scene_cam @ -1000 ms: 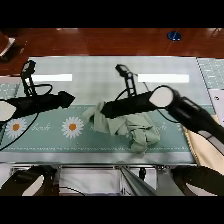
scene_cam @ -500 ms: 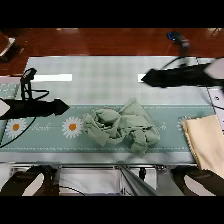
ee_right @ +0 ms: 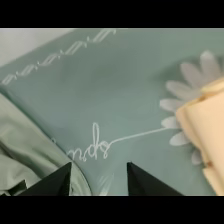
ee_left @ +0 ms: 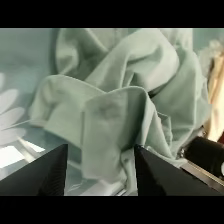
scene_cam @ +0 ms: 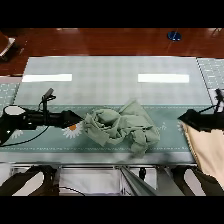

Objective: Fold the shirts.

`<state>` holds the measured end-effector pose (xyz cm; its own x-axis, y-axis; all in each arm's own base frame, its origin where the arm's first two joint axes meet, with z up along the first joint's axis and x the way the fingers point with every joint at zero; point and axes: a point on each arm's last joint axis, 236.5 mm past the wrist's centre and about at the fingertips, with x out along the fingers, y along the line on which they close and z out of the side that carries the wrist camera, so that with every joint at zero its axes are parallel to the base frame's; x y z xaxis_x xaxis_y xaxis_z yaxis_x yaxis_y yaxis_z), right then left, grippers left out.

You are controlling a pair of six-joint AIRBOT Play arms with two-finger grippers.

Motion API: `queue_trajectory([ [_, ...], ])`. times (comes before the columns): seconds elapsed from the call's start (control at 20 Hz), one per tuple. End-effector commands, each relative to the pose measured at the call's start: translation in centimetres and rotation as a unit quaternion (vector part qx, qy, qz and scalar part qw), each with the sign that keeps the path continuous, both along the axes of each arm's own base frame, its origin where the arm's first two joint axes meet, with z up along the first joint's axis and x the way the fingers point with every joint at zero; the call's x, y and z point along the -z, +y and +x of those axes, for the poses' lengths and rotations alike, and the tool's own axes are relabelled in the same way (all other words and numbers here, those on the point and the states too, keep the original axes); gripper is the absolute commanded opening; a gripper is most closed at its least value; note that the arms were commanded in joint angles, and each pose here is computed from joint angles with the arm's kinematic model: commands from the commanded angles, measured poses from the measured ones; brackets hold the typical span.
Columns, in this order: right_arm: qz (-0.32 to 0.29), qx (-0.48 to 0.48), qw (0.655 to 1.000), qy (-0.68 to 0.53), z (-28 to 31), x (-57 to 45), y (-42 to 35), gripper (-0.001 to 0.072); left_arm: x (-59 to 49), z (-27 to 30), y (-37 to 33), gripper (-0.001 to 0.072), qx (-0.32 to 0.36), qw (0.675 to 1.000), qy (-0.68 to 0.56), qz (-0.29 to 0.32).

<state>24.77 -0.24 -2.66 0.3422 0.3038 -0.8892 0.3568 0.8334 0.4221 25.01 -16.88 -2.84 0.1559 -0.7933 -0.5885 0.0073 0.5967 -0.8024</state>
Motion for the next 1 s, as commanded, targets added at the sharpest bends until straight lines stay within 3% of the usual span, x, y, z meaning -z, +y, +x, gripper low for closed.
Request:
queue_trajectory([
  [0.0, 0.055, -0.046, 0.996, 0.046, -3.7, 3.6, 4.6, 0.0406, 1.0, -0.1, -4.0, 0.0507, 0.032, 0.997, -0.001, -0.066],
  [0.1, 0.065, -0.075, 0.992, 0.073, -5.5, 4.7, 6.5, 0.0406, 2.0, -0.9, -5.6, 0.0492, 0.056, 0.996, 0.015, -0.075],
  [0.15, 0.071, -0.090, 0.990, 0.087, -6.4, 5.0, 7.5, 0.0406, 2.5, -1.2, -6.0, 0.0284, 0.065, 0.995, 0.025, -0.075],
  [0.2, 0.078, -0.103, 0.987, 0.098, -7.2, 5.3, 8.4, 0.0406, 2.6, -1.2, -6.1, 0.0030, 0.071, 0.994, 0.027, -0.077],
  [0.4, 0.092, -0.144, 0.978, 0.118, -9.1, 5.8, 11.4, 0.0406, 1.9, -0.8, -6.1, 0.0018, 0.084, 0.993, 0.007, -0.086],
  [0.8, 0.115, -0.105, 0.985, 0.072, -4.6, 7.4, 13.9, 0.0406, 2.0, -0.4, -5.9, 0.0018, 0.076, 0.994, 0.005, -0.082],
  [0.85, 0.120, -0.108, 0.984, 0.077, -4.6, 7.9, 14.5, 0.0386, 2.0, -0.3, -5.9, 0.0017, 0.072, 0.994, 0.004, -0.083],
  [0.95, 0.138, -0.130, 0.980, 0.068, -3.8, 7.8, 16.2, 0.0151, 1.8, 0.1, -6.0, 0.0018, 0.065, 0.994, 0.003, -0.088],
])
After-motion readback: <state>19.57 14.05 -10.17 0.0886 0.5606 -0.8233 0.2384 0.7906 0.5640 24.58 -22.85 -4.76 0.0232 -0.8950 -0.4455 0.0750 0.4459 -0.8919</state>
